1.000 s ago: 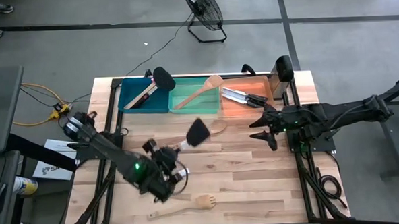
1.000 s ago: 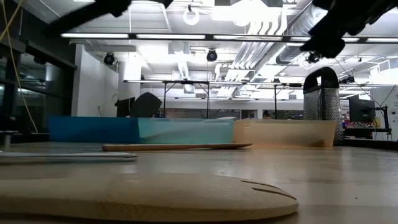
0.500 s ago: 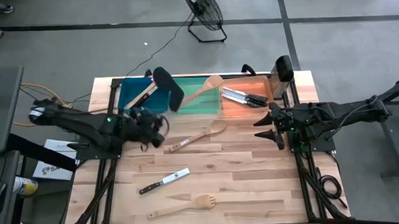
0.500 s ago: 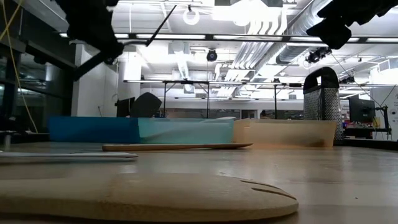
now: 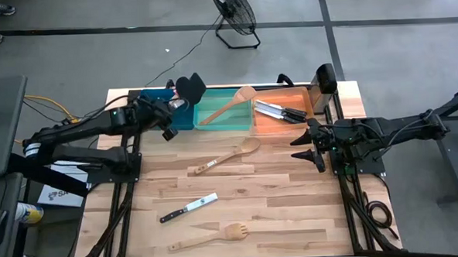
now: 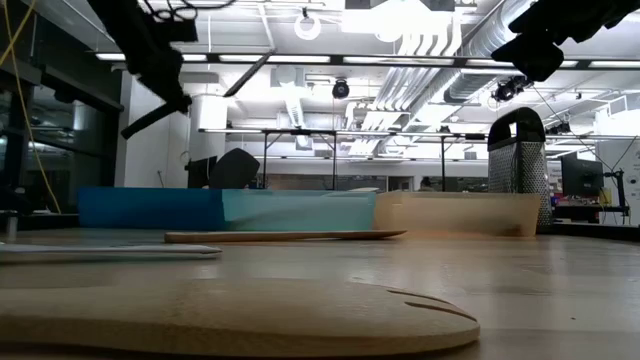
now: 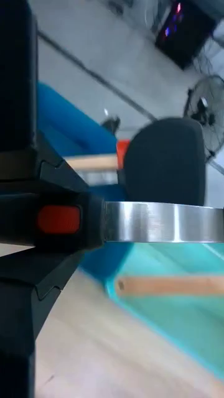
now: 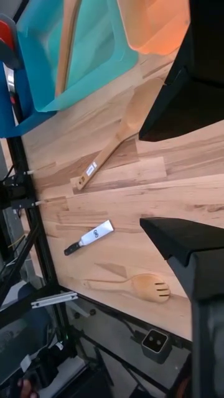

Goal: Pick & Place Kitchen Items
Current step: Put the black spatula into the blue bin

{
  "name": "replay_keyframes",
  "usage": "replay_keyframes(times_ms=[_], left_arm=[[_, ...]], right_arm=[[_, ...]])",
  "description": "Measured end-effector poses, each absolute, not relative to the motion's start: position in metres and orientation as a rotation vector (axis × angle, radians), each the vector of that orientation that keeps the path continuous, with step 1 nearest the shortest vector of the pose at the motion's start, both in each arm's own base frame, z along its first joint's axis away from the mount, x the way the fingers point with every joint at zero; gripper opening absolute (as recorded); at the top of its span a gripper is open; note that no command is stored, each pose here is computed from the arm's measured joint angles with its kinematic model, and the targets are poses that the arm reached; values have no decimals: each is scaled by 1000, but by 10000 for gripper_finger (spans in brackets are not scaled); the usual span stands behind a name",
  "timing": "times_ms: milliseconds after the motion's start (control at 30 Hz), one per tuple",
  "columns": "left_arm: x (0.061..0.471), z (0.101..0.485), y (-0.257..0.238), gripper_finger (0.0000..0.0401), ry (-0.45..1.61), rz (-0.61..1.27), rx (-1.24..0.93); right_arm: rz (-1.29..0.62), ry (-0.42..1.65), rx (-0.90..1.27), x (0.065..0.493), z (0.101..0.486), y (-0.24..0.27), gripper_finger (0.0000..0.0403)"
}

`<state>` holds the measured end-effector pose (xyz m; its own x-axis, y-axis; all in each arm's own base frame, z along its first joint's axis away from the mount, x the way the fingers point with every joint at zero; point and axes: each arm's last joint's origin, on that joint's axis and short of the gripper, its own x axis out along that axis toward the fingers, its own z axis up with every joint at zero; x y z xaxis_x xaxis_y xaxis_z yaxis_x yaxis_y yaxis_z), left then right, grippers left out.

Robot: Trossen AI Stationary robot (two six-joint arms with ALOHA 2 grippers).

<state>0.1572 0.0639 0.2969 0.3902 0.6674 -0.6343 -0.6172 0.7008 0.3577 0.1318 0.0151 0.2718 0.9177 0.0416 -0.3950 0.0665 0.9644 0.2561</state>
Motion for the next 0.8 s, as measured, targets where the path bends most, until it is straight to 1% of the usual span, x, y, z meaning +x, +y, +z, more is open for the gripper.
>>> replay_keyframes(times_ms=[200, 400, 533, 633, 800], left_arm=[[155, 288, 92, 105, 970, 862, 112], [153, 278, 121, 105, 1049, 879, 65], [152, 269, 142, 105, 1088, 926, 32], [151, 263, 157, 105, 1088, 944, 0], [150, 263, 170, 105, 1048, 961, 8]], right_arm=[[-10, 411, 270, 132, 272, 15, 203], [-10, 411, 270, 132, 272, 15, 203], [-10, 411, 270, 132, 272, 15, 203], [-10, 411, 270, 132, 272, 15, 203], [-10, 410, 270, 132, 272, 15, 203]])
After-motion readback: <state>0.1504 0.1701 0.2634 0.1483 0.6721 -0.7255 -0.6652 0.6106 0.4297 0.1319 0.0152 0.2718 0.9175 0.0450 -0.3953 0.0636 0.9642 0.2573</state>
